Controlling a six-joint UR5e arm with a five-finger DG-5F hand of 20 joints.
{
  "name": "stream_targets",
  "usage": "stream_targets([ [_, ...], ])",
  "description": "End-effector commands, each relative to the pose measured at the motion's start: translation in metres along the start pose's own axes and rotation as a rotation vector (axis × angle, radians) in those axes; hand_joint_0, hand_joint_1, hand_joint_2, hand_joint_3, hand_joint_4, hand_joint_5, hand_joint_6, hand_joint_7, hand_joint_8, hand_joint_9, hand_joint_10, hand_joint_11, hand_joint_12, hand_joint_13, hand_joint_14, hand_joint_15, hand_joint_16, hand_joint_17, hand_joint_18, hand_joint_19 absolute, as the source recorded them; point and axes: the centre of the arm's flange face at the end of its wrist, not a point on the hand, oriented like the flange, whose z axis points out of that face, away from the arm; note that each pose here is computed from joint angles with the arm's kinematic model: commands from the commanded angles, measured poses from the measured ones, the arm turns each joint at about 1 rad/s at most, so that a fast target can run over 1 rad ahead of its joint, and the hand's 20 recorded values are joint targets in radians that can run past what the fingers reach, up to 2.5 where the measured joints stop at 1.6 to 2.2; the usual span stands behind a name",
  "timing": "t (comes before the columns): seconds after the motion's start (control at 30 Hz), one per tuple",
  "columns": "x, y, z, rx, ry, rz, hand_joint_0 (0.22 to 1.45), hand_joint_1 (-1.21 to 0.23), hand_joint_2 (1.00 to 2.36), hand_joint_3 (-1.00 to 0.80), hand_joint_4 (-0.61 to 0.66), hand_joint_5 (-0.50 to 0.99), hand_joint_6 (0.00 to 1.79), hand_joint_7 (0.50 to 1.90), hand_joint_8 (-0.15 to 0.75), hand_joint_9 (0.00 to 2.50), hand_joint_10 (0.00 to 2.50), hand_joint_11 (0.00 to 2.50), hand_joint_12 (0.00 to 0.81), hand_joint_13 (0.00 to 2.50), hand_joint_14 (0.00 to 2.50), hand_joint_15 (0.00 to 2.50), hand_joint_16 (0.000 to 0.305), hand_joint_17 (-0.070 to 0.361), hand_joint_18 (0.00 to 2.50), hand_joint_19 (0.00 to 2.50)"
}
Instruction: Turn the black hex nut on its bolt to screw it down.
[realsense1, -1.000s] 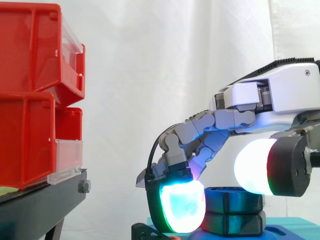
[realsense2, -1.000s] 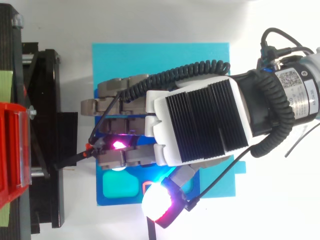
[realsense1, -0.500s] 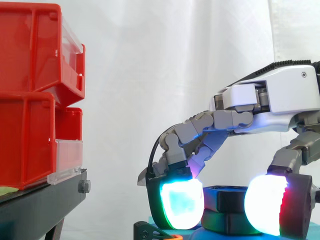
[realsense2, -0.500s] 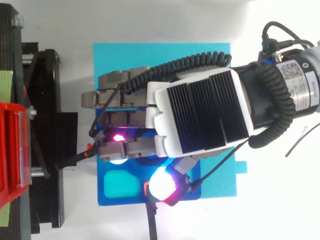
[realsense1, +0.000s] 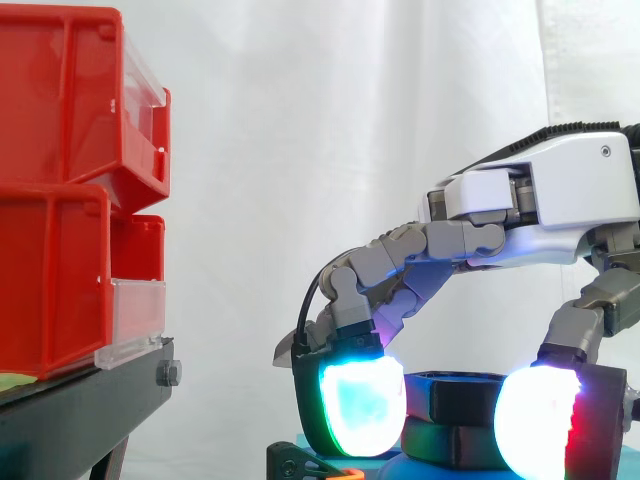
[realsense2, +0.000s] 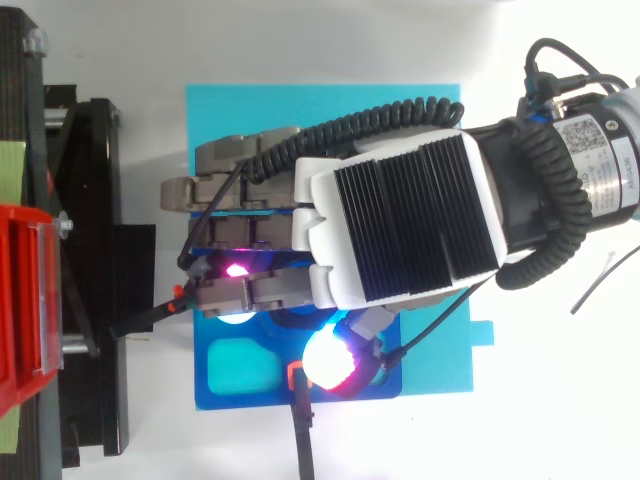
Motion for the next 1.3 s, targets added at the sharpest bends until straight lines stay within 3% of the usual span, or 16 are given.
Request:
stream_targets([
  [0.0, 0.0, 0.0, 0.0, 0.0, 0.001, 0.0, 0.53, -0.77, 1.01, -0.41, 0.18, -0.09, 0.55, 1.4, 0.22, 0.61, 0.0, 0.1, 0.34, 0.34, 0.0, 0.0, 0.05, 0.112, 0.32, 0.28],
  [0.33, 0.0, 0.0, 0.0, 0.0, 0.001, 0.0, 0.57, -0.78, 1.02, -0.3, 0.18, -0.12, 0.64, 1.26, 0.215, 0.62, 0.0, 0.12, 0.328, 0.35, 0.0, 0.0, 0.048, 0.107, 0.33, 0.28],
  [0.67, 0.0, 0.0, 0.0, 0.0, 0.0, 0.001, 0.57, -0.76, 1.01, -0.35, 0.19, -0.11, 0.64, 1.24, 0.218, 0.63, 0.01, 0.13, 0.33, 0.36, 0.0, 0.0, 0.047, 0.106, 0.34, 0.28],
  [0.77, 0.0, 0.0, 0.0, 0.0, 0.0, 0.003, 0.51, -0.71, 1.01, -0.44, 0.2, -0.11, 0.63, 1.25, 0.227, 0.64, 0.0, 0.11, 0.341, 0.37, 0.0, 0.0, 0.05, 0.112, 0.36, 0.28],
  [0.8, 0.0, 0.001, 0.0, -0.001, 0.0, 0.003, 0.47, -0.65, 1.0, -0.5, 0.21, -0.09, 0.57, 1.32, 0.239, 0.65, 0.0, 0.12, 0.357, 0.38, 0.0, 0.0, 0.053, 0.119, 0.38, 0.28],
  [0.9, -0.001, 0.003, 0.002, -0.001, -0.002, 0.002, 0.44, -0.56, 1.0, -0.5, 0.22, -0.08, 0.5, 1.36, 0.255, 0.66, 0.0, 0.11, 0.373, 0.39, 0.0, 0.0, 0.056, 0.127, 0.4, 0.28],
  [0.93, -0.002, 0.002, 0.002, 0.0, -0.003, 0.003, 0.43, -0.54, 1.0, -0.5, 0.23, -0.09, 0.5, 1.3, 0.26, 0.66, 0.0, 0.11, 0.378, 0.39, 0.0, 0.0, 0.058, 0.13, 0.4, 0.27],
  [1.03, -0.016, 0.004, 0.006, -0.007, -0.027, 0.01, 0.43, -0.51, 1.0, -0.5, 0.24, -0.09, 0.5, 1.23, 0.262, 0.66, 0.0, 0.12, 0.383, 0.39, 0.0, 0.0, 0.058, 0.131, 0.4, 0.28],
  [1.1, -0.033, 0.004, 0.009, -0.007, -0.052, 0.01, 0.42, -0.5, 1.0, -0.5, 0.25, -0.1, 0.5, 1.18, 0.262, 0.66, 0.01, 0.1, 0.386, 0.4, 0.0, 0.0, 0.059, 0.133, 0.41, 0.27],
  [1.17, -0.045, 0.003, 0.009, -0.003, -0.057, 0.011, 0.42, -0.5, 1.0, -0.5, 0.25, -0.11, 0.5, 1.14, 0.261, 0.66, 0.0, 0.1, 0.386, 0.4, 0.0, 0.0, 0.059, 0.133, 0.42, 0.27],
  [1.27, -0.075, 0.004, 0.006, -0.001, -0.054, 0.011, 0.42, -0.5, 1.0, -0.5, 0.25, -0.12, 0.5, 1.07, 0.26, 0.66, 0.0, 0.1, 0.387, 0.4, 0.0, 0.0, 0.059, 0.132, 0.42, 0.27],
])
